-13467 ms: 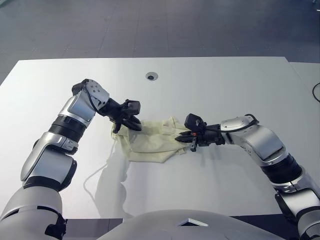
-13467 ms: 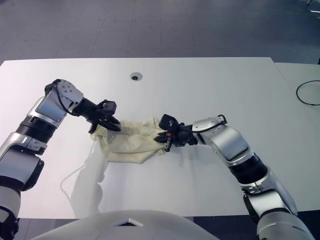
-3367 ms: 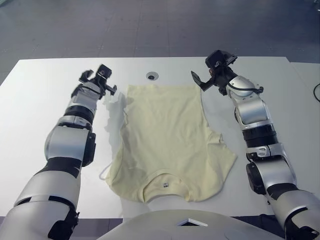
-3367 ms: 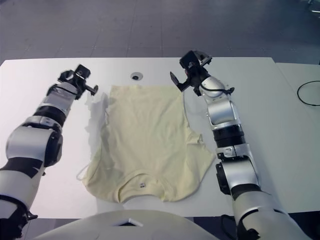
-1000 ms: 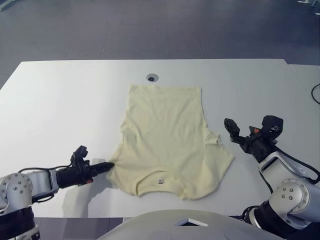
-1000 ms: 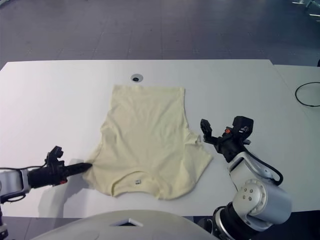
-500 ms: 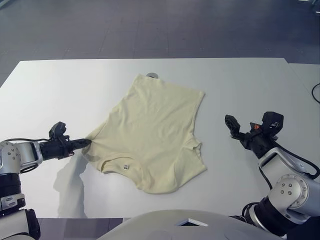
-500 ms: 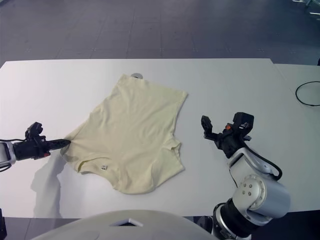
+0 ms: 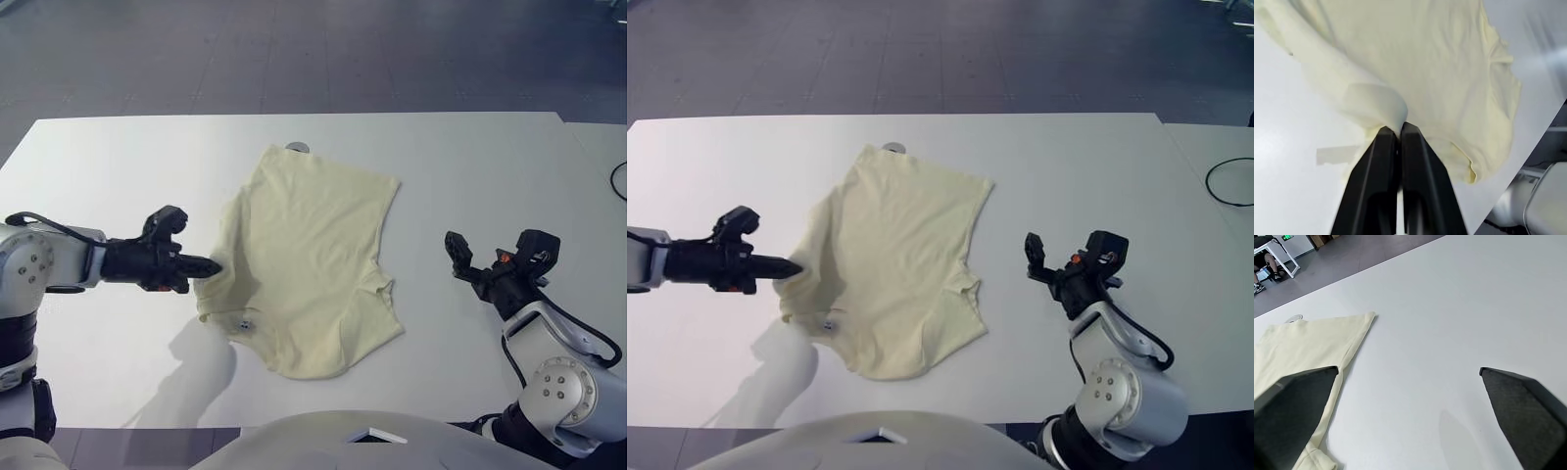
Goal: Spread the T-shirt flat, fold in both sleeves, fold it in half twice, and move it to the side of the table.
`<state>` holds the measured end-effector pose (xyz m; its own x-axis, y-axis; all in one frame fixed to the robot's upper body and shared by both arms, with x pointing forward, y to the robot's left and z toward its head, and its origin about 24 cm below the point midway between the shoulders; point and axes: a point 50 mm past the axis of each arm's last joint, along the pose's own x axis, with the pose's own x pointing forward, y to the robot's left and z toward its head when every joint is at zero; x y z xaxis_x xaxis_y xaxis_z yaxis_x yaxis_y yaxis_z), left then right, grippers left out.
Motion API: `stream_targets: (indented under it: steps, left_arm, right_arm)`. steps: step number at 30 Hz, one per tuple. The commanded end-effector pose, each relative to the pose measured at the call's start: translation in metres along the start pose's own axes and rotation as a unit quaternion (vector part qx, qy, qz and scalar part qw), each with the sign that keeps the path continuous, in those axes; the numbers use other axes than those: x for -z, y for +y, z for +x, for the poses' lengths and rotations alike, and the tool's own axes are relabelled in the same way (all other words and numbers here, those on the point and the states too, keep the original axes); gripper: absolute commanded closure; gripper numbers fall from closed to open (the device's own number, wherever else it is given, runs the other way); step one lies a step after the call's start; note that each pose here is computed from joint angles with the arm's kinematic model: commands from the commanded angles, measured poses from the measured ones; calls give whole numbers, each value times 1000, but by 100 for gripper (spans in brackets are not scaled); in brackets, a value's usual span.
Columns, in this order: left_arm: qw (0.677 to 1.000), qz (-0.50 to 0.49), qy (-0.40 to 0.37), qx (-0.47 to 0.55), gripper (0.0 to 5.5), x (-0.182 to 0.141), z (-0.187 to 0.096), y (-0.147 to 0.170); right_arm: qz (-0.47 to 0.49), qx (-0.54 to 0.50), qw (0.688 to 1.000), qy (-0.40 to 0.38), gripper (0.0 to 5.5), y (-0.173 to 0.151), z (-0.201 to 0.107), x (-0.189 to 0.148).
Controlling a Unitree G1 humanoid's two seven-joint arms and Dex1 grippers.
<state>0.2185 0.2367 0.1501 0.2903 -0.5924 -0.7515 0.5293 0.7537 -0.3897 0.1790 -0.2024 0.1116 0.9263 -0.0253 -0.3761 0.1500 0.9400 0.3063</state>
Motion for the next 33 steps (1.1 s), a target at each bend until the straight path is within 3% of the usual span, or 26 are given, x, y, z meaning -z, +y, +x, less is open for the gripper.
stream_targets:
  steps: [1,9,13,18,23,33]
  left_arm:
    - [999,35,9,23,546,-2,10,-15]
    - [999,28,2,30,546,8,49,-28]
    - [999,6,-14,45,475,7,52,-30]
    - [992,-31,-77,98,394,-19,28,-25]
    - [992,-45,-121,-12,310,-48,1,-3]
    - [995,-82,-54,-6,151,-18,39,3]
  right_arm:
    - [21,-9,1000,1,10,7,0,6]
    - [17,-19,1000,2,10,10,4,5]
    - [14,-22,1000,4,10,11,6,4]
    - [13,-23,1000,5,10,11,6,5]
    - [15,-25,1000,6,10,12,8,6]
    - [11,-29,1000,3,10,14,9,4]
